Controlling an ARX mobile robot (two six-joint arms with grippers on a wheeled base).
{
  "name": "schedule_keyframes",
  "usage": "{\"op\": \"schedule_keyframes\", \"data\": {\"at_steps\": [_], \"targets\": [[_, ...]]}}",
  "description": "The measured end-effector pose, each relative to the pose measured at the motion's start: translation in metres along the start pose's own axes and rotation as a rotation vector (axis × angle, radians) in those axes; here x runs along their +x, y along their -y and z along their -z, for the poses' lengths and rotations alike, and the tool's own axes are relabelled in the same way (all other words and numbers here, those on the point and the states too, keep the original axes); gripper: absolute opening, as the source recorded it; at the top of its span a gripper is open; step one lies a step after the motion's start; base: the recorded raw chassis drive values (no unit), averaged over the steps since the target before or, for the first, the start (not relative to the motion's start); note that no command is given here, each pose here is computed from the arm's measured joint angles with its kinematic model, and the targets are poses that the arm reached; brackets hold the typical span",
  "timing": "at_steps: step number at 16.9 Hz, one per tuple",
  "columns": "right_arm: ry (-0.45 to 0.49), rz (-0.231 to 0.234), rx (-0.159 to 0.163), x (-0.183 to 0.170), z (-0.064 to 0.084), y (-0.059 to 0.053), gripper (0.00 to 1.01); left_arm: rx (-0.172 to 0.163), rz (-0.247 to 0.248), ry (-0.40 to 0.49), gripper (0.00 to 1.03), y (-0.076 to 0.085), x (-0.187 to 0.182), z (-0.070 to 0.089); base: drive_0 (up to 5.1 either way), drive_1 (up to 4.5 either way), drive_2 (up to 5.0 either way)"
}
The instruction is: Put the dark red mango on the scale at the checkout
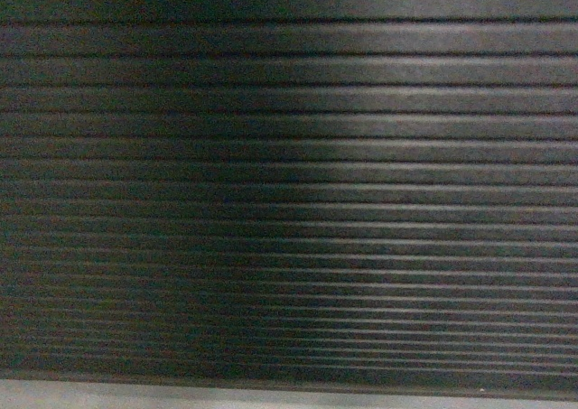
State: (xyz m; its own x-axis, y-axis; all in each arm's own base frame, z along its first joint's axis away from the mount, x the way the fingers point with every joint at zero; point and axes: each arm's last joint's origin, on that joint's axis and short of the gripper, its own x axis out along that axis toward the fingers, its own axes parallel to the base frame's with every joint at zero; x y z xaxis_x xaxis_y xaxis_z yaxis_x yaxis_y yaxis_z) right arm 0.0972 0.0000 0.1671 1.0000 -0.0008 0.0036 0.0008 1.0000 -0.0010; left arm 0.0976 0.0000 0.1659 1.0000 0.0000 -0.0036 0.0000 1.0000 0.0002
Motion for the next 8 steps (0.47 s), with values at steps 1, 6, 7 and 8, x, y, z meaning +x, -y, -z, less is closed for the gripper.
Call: {"op": "schedule_keyframes", "data": {"at_steps": [1,6,7,8], "targets": [[0.000,-0.001,0.000,0.0000,0.0000,0.0000,0.98,0.000,0.000,0.002,0.98,0.0000,0.0000,-0.0002,0.0,0.00,0.0],[-0.003,0.000,0.000,0.0000,0.0003,0.0000,0.98,0.000,0.000,-0.003,0.98,0.0000,0.0000,0.0003,0.0,0.00,0.0],[-0.002,-0.001,0.000,0.0000,0.0002,0.0000,0.98,0.000,0.000,-0.002,0.98,0.0000,0.0000,0.0001,0.0,0.00,0.0],[-0.002,0.000,0.000,0.0000,0.0002,0.0000,0.98,0.000,0.000,0.000,0.98,0.0000,0.0000,-0.0001,0.0,0.00,0.0]]}}
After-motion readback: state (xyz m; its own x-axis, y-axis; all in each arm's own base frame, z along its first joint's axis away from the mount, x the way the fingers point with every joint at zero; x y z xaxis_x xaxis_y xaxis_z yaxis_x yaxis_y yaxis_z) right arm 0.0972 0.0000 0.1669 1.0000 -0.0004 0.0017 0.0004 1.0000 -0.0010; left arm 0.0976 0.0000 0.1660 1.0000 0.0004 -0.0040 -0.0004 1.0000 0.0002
